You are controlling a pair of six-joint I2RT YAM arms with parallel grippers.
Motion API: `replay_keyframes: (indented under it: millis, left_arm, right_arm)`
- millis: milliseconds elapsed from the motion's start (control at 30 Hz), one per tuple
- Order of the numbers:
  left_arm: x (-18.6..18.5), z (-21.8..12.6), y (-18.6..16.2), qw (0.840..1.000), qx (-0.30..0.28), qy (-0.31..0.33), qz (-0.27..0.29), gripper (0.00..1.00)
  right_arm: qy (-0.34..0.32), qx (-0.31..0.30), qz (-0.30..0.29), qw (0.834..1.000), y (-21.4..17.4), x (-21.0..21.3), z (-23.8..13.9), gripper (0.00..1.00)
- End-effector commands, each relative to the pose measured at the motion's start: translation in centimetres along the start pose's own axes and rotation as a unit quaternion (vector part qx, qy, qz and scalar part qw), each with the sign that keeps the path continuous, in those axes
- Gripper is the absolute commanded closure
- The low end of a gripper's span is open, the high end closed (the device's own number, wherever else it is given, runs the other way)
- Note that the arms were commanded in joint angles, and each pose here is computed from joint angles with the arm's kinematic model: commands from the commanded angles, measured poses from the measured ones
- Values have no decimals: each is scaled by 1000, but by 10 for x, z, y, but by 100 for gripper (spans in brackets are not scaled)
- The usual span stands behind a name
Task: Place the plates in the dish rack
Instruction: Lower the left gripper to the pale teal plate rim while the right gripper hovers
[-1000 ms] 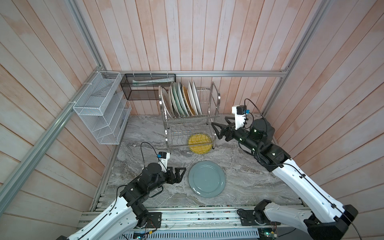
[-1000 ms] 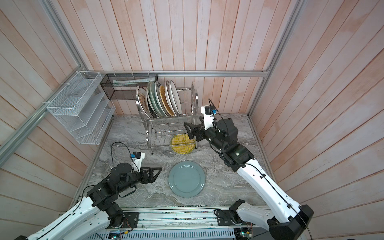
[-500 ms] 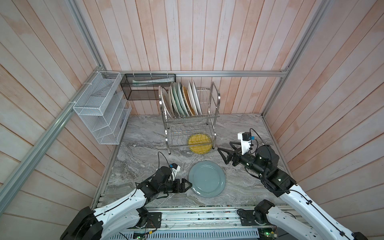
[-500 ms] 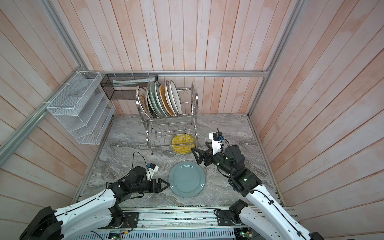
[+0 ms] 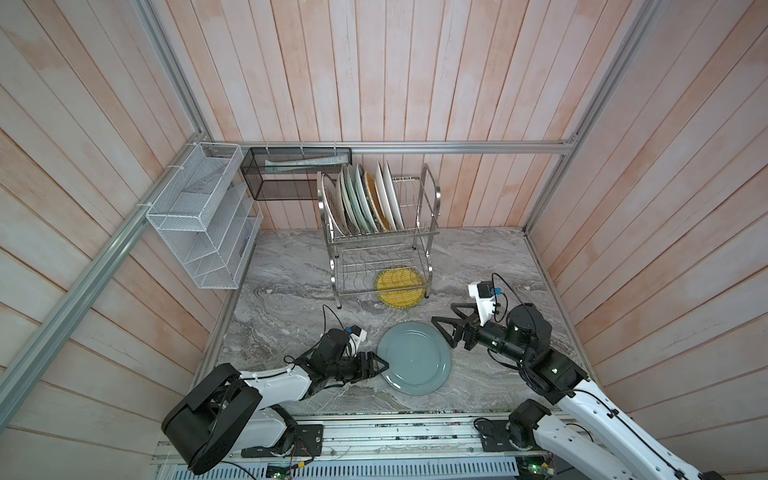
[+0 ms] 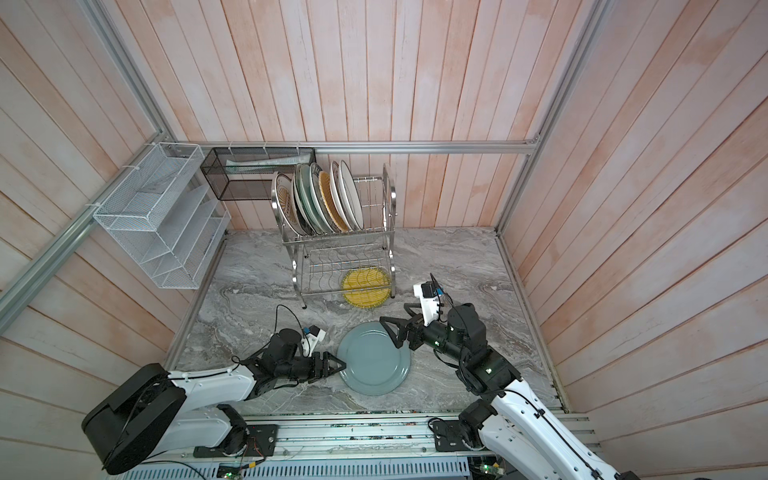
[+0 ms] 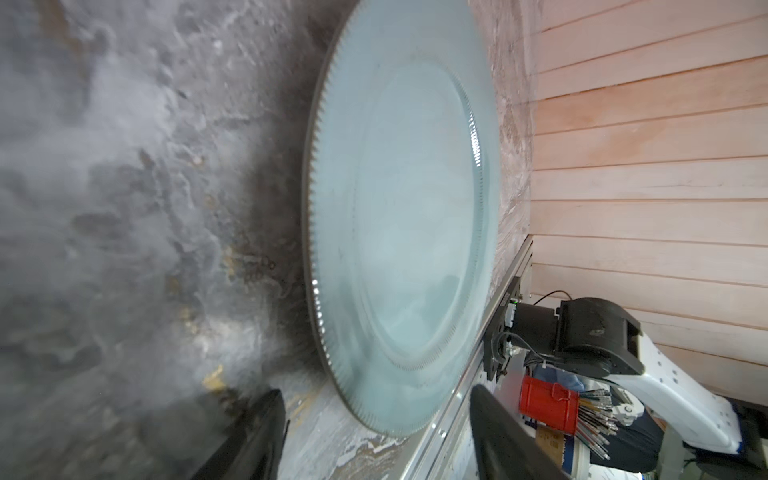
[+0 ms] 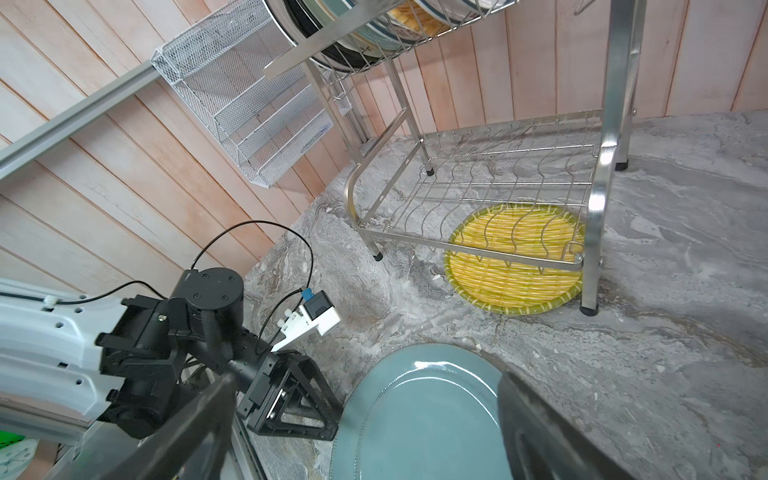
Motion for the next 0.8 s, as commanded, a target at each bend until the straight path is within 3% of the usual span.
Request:
replay_keyframes:
  millis: [0,233,433,767]
  left_arm:
    - [12,3,0,1000,-5,10,-27,31]
    - [21,15,-1,999,11,10,-43,33]
    - [30,30,0,998,26,4,-62,43]
    - [33,37,10,997,7,6,-77,89]
  right_arm:
    - [12,-2,7,1000,-3,2,-2,2]
    - [21,0,13,1000,-7,1,1,2]
    - [21,-3,15,1000,-7,1,0,2]
    - [13,-8,11,1000,-5,1,-4,2]
Point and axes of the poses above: each gripper's point midway between its finger pads, its own z axis out along the fingers, its own x axis along the line the jaws close on, y = z × x, the point moved 5 cm from there along -z, back along the fingers, and after that the axes turned 1 degree about -z, right-handed, at the moved point
